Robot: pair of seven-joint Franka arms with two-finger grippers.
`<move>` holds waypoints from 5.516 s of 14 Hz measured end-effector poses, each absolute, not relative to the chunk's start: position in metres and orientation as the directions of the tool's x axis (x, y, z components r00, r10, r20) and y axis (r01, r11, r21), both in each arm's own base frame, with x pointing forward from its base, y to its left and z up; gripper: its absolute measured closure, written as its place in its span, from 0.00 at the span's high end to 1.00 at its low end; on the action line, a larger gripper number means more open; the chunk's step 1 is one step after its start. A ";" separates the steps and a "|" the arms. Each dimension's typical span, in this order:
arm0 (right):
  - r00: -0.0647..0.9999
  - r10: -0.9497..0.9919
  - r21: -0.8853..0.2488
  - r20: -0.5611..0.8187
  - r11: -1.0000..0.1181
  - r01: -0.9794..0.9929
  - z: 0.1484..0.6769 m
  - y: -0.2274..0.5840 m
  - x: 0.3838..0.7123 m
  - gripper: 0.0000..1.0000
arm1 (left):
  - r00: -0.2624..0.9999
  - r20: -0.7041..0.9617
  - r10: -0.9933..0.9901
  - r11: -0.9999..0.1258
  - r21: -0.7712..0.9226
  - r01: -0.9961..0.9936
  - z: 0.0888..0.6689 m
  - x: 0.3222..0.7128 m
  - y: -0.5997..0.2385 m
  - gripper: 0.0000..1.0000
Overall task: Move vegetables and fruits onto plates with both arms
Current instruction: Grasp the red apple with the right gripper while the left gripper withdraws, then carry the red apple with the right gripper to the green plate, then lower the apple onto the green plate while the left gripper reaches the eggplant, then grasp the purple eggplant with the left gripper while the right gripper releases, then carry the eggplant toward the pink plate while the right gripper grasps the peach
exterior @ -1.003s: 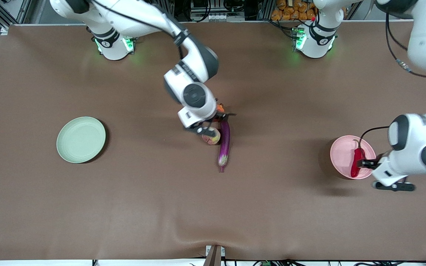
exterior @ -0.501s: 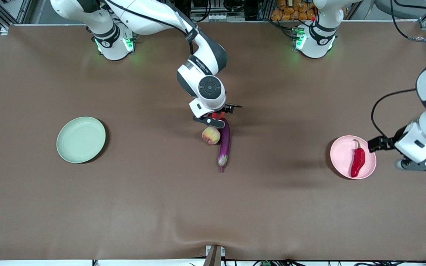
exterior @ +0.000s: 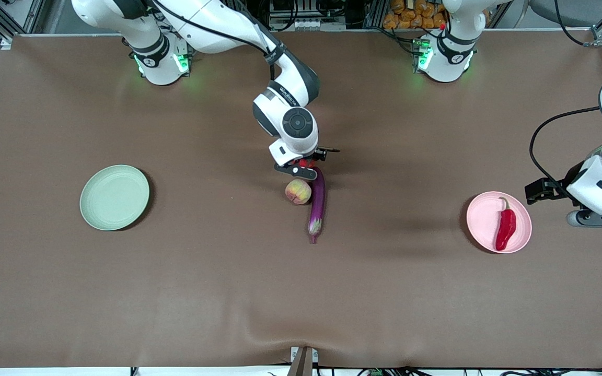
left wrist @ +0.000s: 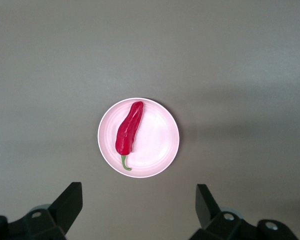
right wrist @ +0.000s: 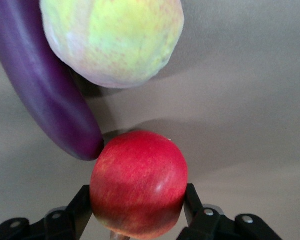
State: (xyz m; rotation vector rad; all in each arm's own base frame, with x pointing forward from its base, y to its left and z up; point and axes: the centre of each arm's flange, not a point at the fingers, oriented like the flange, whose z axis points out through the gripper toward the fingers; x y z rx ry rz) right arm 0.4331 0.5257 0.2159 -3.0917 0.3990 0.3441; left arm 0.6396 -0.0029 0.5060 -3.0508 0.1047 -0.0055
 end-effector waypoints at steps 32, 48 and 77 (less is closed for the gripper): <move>0.931 -0.156 0.048 -0.331 -0.988 -0.148 0.226 -0.041 0.592 0.99 | 0.985 -0.164 -0.051 -0.998 -0.035 -0.057 0.451 0.640 0.010 1.00; 0.939 -0.134 0.041 -0.315 -0.991 -0.128 0.359 -0.029 0.649 1.00 | 0.995 -0.099 0.031 -0.999 -0.032 0.028 0.281 0.612 -0.368 1.00; 0.864 -0.396 -0.055 -0.312 -0.900 -0.432 0.416 0.369 0.581 1.00 | 0.964 0.075 0.253 -0.959 -0.109 0.260 0.325 0.699 -0.213 0.35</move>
